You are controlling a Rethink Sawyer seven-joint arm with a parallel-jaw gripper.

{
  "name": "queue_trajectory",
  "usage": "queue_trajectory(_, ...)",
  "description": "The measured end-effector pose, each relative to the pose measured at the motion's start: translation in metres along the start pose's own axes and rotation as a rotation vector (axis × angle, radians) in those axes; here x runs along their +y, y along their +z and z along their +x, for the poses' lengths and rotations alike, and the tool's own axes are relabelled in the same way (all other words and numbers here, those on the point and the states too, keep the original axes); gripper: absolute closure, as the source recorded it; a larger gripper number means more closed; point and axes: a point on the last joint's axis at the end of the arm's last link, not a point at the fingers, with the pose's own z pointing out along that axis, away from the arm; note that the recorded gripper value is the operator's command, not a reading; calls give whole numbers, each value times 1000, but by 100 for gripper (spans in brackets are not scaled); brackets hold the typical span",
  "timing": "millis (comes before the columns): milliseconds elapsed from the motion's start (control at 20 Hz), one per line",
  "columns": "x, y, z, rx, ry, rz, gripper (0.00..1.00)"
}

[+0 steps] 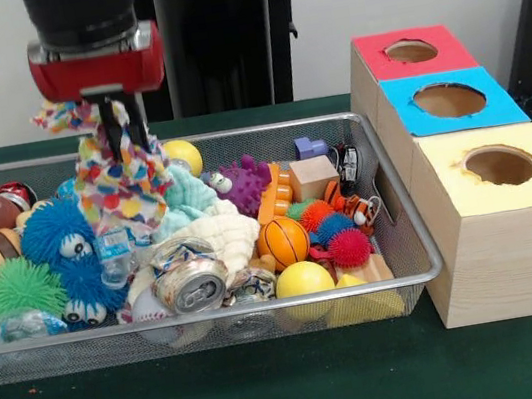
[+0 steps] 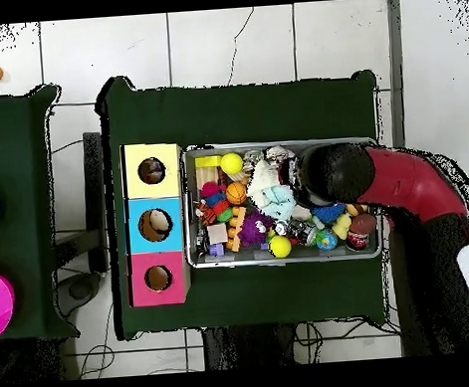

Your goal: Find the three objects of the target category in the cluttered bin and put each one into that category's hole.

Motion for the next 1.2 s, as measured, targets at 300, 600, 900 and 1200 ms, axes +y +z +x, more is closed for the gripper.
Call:
queue_trajectory(300,17,-37,-14,-50,14,-35,100)
queue_trajectory(600,37,-48,-14,-49,40,-97,100)
queue_trajectory(900,65,-46,-6,-7,87,-202,100)
queue_trajectory(1200,109,-41,8,45,77,-255,100)
